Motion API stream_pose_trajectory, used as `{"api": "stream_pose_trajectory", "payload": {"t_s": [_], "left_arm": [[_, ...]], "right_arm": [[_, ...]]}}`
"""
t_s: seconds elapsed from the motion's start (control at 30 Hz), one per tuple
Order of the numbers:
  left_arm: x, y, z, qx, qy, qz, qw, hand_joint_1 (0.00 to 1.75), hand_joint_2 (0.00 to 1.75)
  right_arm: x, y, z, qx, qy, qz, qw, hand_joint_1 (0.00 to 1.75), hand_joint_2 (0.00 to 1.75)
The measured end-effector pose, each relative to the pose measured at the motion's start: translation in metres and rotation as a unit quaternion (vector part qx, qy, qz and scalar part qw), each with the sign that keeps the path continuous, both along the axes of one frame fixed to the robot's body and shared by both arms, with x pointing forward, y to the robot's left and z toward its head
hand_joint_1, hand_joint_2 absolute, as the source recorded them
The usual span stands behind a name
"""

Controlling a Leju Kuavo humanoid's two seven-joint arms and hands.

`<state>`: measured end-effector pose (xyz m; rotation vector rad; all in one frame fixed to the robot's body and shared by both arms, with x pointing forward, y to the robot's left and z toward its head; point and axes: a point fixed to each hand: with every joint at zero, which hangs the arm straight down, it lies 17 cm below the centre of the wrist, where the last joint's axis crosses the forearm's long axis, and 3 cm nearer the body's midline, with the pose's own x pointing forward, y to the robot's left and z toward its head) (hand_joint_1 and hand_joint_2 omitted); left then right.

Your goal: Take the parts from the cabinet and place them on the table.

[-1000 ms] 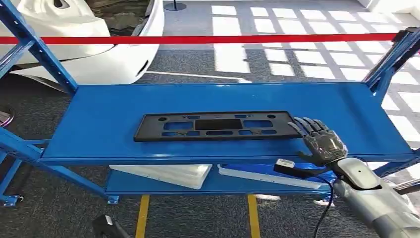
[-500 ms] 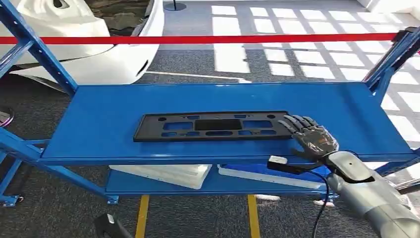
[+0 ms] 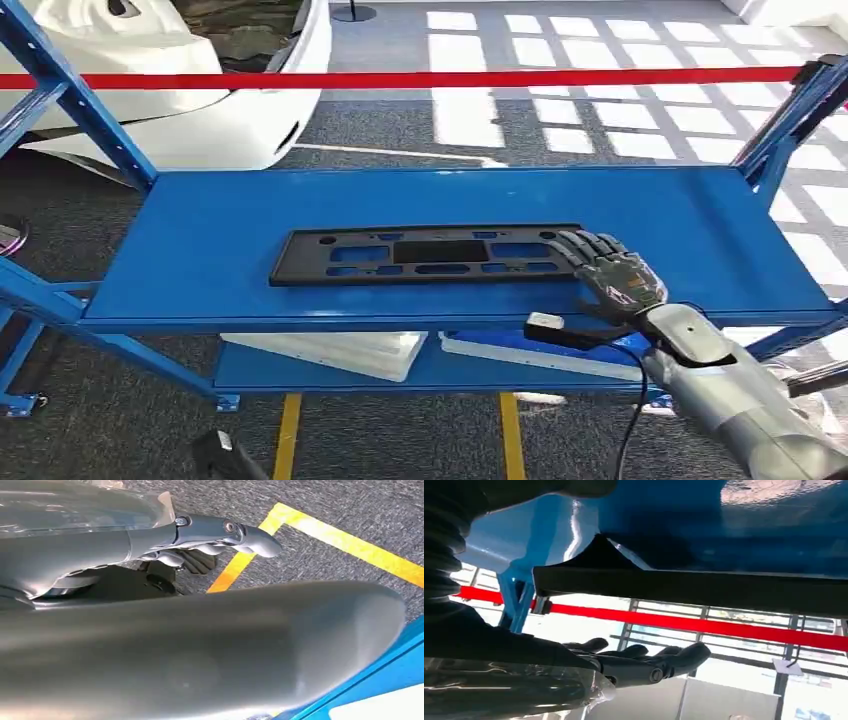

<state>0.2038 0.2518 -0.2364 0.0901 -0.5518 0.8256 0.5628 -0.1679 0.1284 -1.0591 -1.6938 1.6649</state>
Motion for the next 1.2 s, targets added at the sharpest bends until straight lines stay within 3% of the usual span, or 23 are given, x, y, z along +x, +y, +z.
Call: {"api": "stream_pose_trajectory", "payload": {"t_s": [0.6,0.9,0.97,1.0,1.03,1.2], "left_arm": [[0.000,-0.001,0.000,0.001,0.001,-0.006,1.000,0.00,0.00],[0.000,-0.002,0.000,0.001,0.003,-0.007,1.000,0.00,0.00],[0.000,-0.002,0.000,0.001,0.003,-0.007,1.000,0.00,0.00],[0.000,-0.002,0.000,0.001,0.003,-0.007,1.000,0.00,0.00],[0.000,-0.002,0.000,0.001,0.003,-0.008,1.000,0.00,0.00],[0.000,-0.003,0.000,-0.001,0.002,-0.008,1.000,0.00,0.00]], "right_arm": [[-0.004,-0.015,0.000,-0.005,-0.058,-0.032,0.998,0.00,1.75],[-0.005,-0.022,-0.007,-0.004,-0.050,-0.031,0.998,0.00,1.75],[-0.005,-0.020,-0.009,-0.005,-0.045,-0.027,0.999,0.63,1.75],[-0.005,-0.020,-0.010,-0.006,-0.041,-0.025,0.999,1.66,1.75],[-0.006,-0.020,-0.011,-0.006,-0.039,-0.023,0.999,1.75,1.75],[-0.010,-0.020,-0.020,-0.003,-0.024,-0.021,0.999,1.75,1.75]]}}
